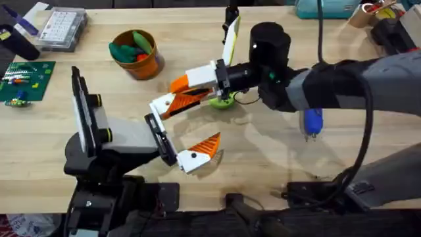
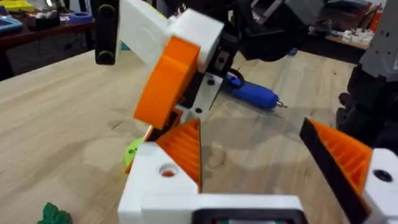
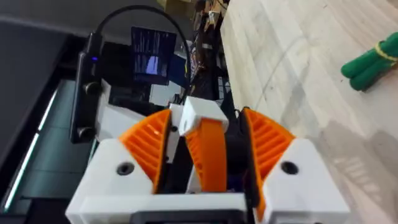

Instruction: Pick up the gripper from the table and insert it into the empty holder that is missing its gripper. Then pick up a screw, insert it into the mounting hole, and use the screwdriver to tighten it. Finally, clean up the table by picking up the vegetable and placing it into the bucket.

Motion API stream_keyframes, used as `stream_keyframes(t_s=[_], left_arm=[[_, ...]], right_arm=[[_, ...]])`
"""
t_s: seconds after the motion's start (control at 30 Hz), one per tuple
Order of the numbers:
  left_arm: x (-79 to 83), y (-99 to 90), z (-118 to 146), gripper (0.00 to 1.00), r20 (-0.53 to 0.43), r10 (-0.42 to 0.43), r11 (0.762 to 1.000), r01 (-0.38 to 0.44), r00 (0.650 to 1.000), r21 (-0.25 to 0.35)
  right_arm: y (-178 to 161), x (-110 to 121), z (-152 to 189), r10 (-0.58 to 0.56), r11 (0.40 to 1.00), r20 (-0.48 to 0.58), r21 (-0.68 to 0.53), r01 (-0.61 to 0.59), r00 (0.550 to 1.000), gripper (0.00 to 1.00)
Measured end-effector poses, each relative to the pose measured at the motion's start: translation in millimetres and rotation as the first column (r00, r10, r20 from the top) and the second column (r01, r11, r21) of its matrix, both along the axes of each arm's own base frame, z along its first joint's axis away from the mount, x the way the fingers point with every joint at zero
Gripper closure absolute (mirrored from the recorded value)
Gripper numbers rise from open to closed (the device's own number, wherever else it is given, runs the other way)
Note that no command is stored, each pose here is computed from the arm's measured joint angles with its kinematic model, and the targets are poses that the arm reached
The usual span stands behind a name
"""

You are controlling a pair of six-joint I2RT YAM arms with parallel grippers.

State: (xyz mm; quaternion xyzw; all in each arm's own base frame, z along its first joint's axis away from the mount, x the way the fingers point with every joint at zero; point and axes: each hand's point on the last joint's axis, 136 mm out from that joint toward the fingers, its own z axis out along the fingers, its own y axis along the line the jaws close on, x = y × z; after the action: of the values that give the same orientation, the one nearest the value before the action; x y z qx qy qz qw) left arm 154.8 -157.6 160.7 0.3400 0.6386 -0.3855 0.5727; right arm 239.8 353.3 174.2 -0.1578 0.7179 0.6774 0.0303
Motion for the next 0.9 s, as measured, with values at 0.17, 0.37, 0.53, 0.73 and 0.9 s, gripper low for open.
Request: stream_keyframes(t_s=[0.17,0.37,0.53,0.73,0.9], left_arm=[[-0.1,0.0,0,0.010,0.000,0.000,1.000,0.000,1.000,0.000],[-0.1,0.0,0,0.010,0.000,0.000,1.000,0.000,1.000,0.000],[-0.1,0.0,0,0.010,0.000,0.000,1.000,0.000,1.000,0.000],[-0.1,0.0,0,0.010,0.000,0.000,1.000,0.000,1.000,0.000],[-0.2,-0.1,1,0.010,0.018,-0.003,1.000,0.002,1.000,0.007]], right_arm=[[-10,4,2,0.012,1.000,-0.005,0.008,-0.012,1.000,0.053],[-15,-7,4,0.088,0.996,-0.013,0.023,-0.088,0.996,0.008],[-17,-14,6,0.130,0.991,-0.017,0.030,-0.130,0.991,0.008],[-19,-18,7,0.158,0.987,-0.015,0.036,-0.157,0.987,0.212],[-19,-17,4,0.153,0.988,-0.031,0.028,-0.152,0.988,0.846]])
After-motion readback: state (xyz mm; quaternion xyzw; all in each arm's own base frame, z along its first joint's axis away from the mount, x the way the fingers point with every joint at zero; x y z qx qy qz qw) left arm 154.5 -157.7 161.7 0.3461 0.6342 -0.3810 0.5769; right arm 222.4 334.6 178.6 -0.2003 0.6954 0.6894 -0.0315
